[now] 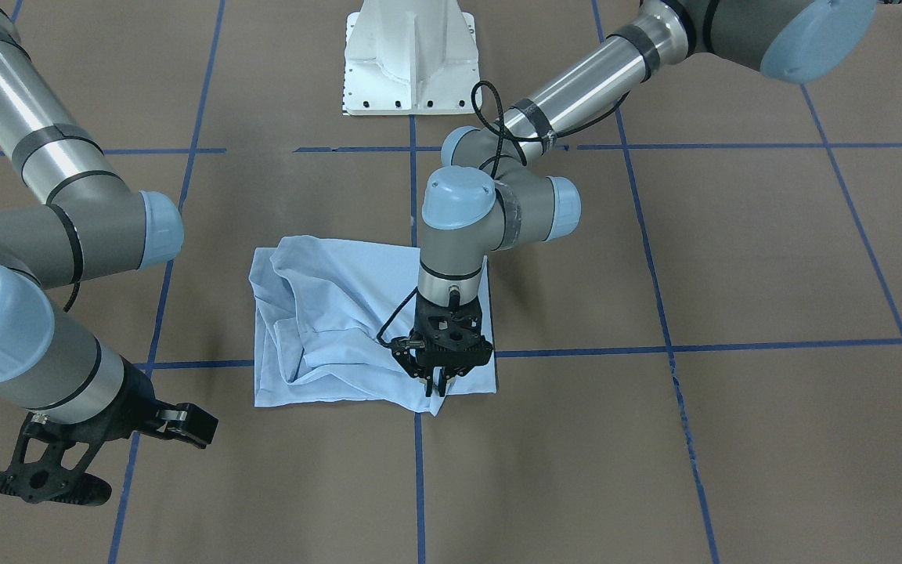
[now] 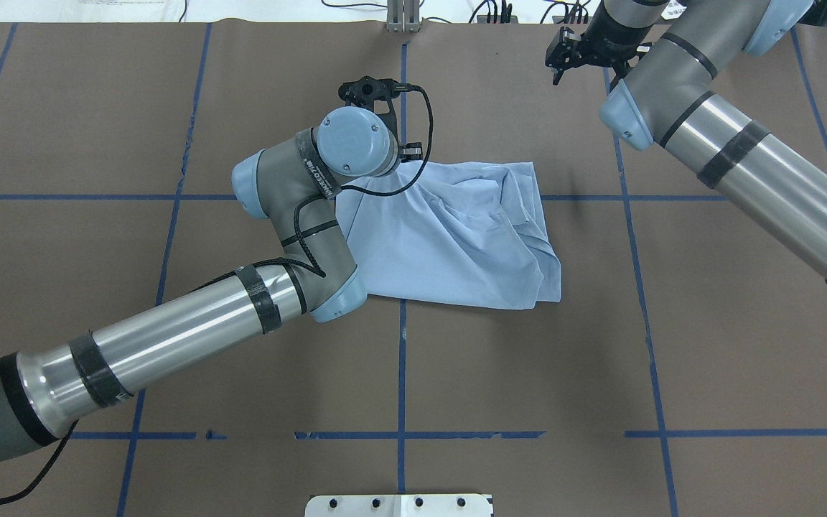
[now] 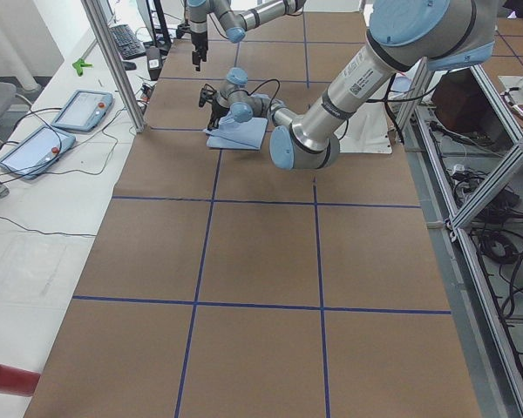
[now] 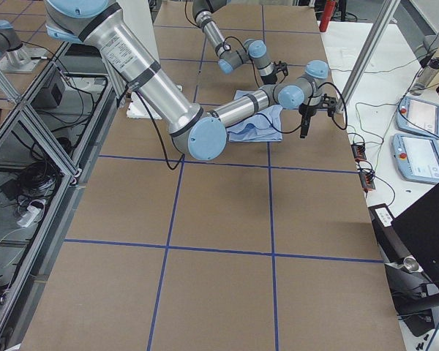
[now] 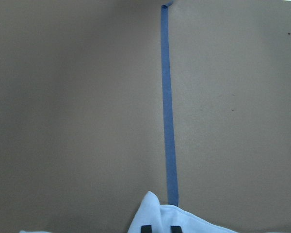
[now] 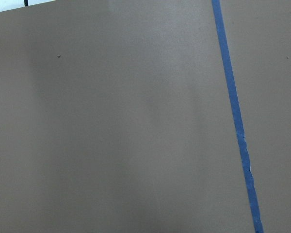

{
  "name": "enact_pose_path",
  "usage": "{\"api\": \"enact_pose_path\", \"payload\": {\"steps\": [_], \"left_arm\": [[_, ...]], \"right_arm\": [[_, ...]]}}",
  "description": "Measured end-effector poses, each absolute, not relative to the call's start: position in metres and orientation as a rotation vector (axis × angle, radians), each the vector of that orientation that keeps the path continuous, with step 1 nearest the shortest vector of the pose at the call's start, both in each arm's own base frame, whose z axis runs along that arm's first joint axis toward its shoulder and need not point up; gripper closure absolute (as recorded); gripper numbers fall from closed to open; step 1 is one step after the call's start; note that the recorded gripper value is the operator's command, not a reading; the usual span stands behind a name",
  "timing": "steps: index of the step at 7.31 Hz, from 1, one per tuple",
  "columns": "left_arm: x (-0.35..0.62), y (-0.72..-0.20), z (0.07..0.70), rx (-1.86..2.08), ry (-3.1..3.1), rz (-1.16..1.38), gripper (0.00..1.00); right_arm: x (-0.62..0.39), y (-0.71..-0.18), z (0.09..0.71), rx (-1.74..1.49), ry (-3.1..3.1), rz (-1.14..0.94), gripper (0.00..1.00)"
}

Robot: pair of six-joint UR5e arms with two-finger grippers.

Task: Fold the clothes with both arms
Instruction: 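Drag the folded light blue shirt with the left gripper toward the robot's left side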

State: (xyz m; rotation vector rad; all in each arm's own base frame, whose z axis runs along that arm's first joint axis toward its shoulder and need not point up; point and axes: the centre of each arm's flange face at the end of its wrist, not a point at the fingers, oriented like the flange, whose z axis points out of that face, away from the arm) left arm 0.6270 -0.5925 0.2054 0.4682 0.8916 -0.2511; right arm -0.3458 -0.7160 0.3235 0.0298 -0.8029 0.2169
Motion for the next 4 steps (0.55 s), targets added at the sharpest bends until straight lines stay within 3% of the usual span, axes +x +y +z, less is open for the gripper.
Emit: {"api": "enact_pose_path", "payload": {"steps": [1,4], "left_arm": [[0.6275,-0.5925,0.2052,0.469,0.891,-0.252,1.0],[0.6255,-0.5951,0.2048,0.467,0.882,-0.255,1.0]], "right_arm": [[-0.3455,-0.7158,0.3241,0.03,-0.803,0.217,0.0],[-0.3449,-0.7156,0.3262,0.029,-0.801,0.217,0.0]]}}
